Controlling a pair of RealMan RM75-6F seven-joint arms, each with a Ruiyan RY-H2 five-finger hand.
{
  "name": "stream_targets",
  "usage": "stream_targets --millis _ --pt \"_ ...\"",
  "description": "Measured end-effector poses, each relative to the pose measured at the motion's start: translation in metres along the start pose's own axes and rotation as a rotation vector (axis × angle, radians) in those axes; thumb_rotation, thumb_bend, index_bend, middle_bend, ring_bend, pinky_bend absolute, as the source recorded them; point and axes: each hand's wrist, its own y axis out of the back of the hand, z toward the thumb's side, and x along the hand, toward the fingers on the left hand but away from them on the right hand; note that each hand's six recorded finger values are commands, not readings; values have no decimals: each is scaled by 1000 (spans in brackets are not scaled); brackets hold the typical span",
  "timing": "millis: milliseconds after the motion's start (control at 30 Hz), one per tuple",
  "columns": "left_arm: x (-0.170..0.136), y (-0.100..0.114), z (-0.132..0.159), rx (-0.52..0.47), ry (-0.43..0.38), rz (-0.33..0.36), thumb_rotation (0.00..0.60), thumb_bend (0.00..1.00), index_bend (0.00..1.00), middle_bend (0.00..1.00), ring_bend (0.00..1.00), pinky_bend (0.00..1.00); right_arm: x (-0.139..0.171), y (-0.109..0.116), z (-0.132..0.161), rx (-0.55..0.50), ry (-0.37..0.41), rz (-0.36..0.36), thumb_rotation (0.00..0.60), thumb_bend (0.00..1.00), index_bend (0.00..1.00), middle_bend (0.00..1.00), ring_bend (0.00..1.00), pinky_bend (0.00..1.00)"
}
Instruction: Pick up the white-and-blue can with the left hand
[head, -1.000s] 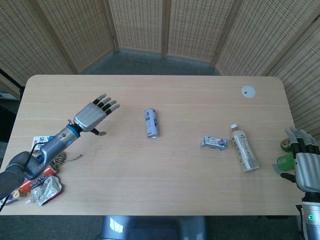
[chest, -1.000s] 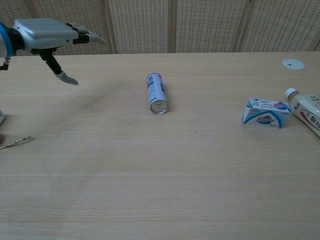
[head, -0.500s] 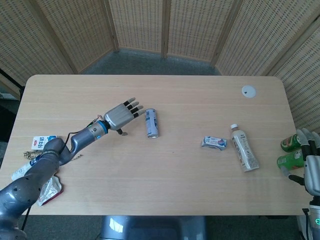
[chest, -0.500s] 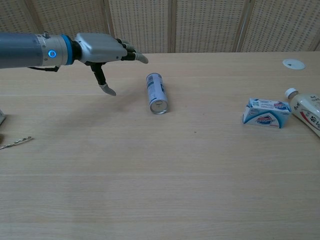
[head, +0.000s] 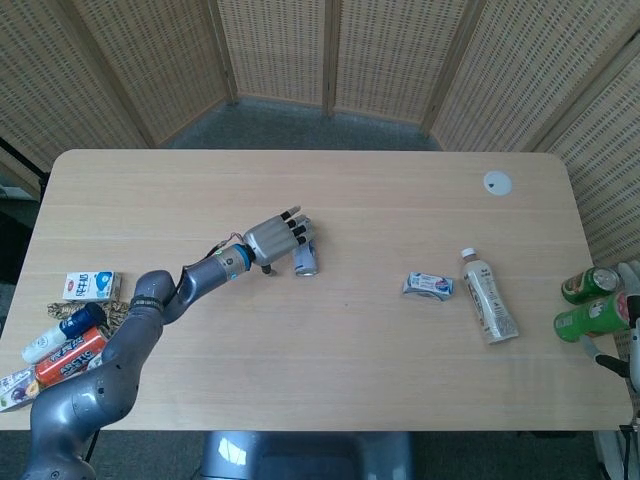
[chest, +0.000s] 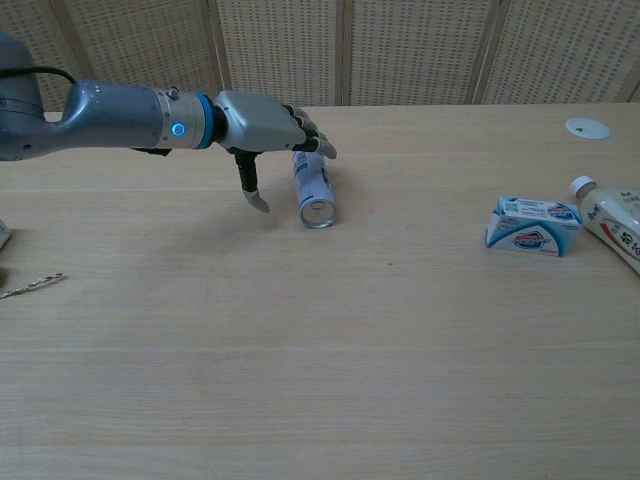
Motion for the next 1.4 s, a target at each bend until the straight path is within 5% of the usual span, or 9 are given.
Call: stream_targets --millis 433,733,1033,1133,1267,1400 --pt "20 2 18 102 -1 -56 448 89 0 0 0 0 10 9 -11 -12 -40 -22 596 176 0 0 0 0" --pt "25 3 20 144 12 -62 512 92 9 0 0 0 14 13 -15 -15 -50 -30 596 177 0 0 0 0" --pt "24 -3 24 176 14 -74 592 143 282 11 0 0 14 14 -15 -21 -46 -32 596 177 0 0 0 0" --pt "23 -8 24 174 20 -84 600 192 372 105 10 0 14 13 -15 -25 -45 -31 598 177 0 0 0 0" --pt "21 -12 23 177 20 -87 600 216 472 215 104 10 14 12 -16 -28 -45 -29 597 177 0 0 0 0" --pt "18 -15 23 178 19 -79 600 223 565 333 263 194 15 13 -15 -29 -43 -30 597 176 0 0 0 0"
